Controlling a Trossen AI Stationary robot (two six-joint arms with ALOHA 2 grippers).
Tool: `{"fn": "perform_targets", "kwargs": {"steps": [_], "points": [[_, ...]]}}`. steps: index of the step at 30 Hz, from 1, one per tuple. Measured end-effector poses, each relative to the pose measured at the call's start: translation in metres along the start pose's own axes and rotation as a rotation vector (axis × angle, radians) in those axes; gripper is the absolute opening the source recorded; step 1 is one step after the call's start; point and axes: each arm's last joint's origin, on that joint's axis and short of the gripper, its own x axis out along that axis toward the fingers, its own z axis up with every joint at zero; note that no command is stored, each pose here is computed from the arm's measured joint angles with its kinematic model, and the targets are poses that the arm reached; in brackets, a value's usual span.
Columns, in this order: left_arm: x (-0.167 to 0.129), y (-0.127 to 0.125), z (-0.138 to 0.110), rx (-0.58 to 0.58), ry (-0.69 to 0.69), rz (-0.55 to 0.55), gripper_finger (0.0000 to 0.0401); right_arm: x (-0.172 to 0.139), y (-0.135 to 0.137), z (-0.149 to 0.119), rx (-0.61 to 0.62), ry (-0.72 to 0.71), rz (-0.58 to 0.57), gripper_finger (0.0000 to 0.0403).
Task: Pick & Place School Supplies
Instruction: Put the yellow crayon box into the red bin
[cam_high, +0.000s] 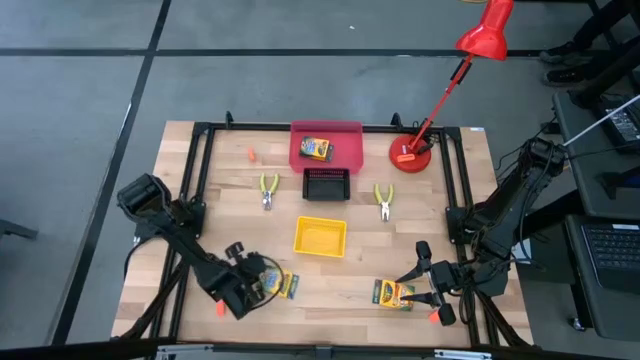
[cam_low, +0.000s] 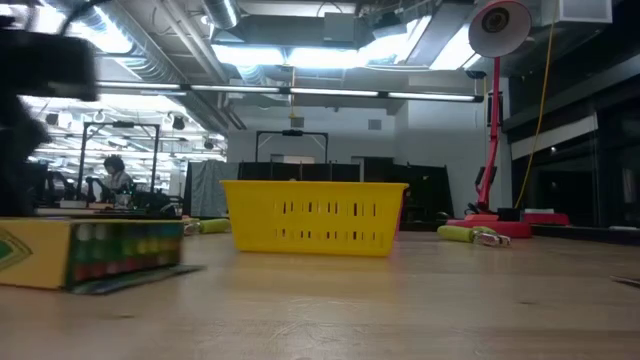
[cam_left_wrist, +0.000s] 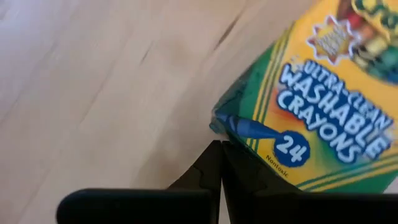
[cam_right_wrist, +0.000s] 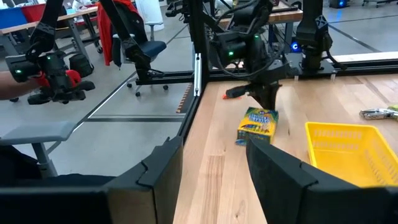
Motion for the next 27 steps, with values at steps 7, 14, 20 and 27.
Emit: {"fn": "perform_targets", "kwargs": {"steps": [7,14,20,27], "points": [[0.011,-0.006,0.025,0.006,-0.009,-0.104,0.0002,-0.003,0.003,-0.001,0.009,0.006,0.022,0.018],[0.006,-0.01,0.015,-0.025,0.067,-0.149,0.0002,-0.008,0.007,-0.005,0.025,0.006,0.004,0.018],[0.001,-0.015,0.009,-0.047,0.076,-0.185,0.0002,-0.011,0.009,-0.005,0.025,-0.007,-0.017,0.018],[-0.001,-0.025,0.011,-0.053,0.088,-0.301,0.0002,-0.011,0.009,-0.005,0.025,-0.008,-0.02,0.0181]]}}
